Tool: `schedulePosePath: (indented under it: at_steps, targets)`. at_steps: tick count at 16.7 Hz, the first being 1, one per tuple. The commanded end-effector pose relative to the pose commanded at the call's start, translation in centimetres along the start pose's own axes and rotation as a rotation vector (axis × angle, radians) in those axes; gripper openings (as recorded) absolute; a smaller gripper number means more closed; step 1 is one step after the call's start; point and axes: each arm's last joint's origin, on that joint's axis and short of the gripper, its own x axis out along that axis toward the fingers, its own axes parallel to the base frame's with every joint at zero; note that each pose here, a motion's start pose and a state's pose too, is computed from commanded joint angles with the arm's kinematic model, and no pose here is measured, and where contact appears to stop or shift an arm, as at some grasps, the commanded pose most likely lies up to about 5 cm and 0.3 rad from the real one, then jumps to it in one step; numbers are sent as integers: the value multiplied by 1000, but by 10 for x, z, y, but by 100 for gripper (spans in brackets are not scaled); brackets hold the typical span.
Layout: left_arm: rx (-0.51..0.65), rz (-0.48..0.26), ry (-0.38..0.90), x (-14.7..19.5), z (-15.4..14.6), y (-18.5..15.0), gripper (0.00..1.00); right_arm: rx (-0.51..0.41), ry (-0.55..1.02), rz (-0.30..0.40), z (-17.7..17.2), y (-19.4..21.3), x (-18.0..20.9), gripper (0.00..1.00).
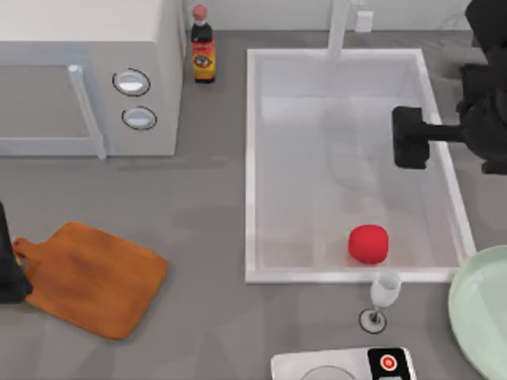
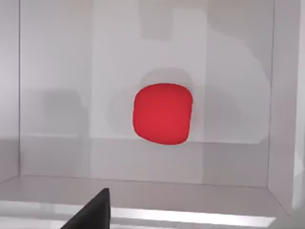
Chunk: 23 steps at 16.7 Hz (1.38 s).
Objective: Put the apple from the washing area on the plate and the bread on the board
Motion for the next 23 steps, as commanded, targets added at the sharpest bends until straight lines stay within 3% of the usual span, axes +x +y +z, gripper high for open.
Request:
schedulePosePath:
  at_steps: [4,8,16,23]
  targets:
    - [0,0,0,0,0,0,100,3,228,-75,23,35,62,100]
    - [0,0,0,0,0,0,100,2,338,-124,27,54,97,100]
    - [0,0,0,0,0,0,100,6,351,-130,27,53,107,100]
    - [0,0,0,0,0,0,100,4,336,-123,0,46,199,100]
